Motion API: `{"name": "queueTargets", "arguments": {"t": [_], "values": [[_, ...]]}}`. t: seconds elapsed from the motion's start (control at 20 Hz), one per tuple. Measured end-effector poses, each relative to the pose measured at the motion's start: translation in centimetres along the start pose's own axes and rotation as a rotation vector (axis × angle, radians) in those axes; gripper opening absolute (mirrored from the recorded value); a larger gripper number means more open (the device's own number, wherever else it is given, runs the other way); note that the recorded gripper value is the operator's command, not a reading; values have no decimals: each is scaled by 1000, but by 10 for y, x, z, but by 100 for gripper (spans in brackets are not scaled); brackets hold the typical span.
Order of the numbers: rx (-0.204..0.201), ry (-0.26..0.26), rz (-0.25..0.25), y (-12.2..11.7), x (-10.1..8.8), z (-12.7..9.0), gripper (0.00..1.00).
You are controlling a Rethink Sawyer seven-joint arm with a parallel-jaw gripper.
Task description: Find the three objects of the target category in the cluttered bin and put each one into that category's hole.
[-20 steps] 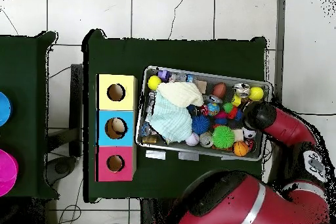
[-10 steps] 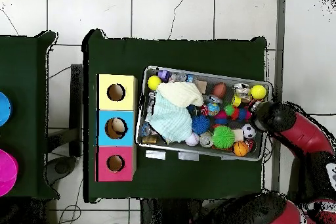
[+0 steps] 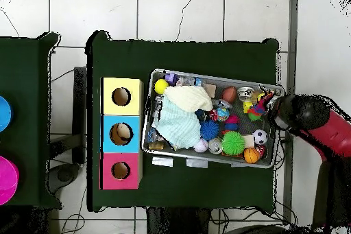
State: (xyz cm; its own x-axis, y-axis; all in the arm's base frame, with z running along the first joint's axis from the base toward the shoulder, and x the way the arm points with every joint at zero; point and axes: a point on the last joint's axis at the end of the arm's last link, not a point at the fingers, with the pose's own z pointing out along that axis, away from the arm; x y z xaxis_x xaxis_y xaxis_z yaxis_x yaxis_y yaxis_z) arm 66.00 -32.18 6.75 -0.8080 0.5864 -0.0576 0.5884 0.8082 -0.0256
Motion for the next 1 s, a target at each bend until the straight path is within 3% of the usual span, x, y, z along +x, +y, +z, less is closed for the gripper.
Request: {"name": "queueTargets", "arguments": {"t": [0.6,1.0], "values": [[-41,28,-46,53,-3,-69,0],[-71,25,-101,116,16,-104,0]]}}
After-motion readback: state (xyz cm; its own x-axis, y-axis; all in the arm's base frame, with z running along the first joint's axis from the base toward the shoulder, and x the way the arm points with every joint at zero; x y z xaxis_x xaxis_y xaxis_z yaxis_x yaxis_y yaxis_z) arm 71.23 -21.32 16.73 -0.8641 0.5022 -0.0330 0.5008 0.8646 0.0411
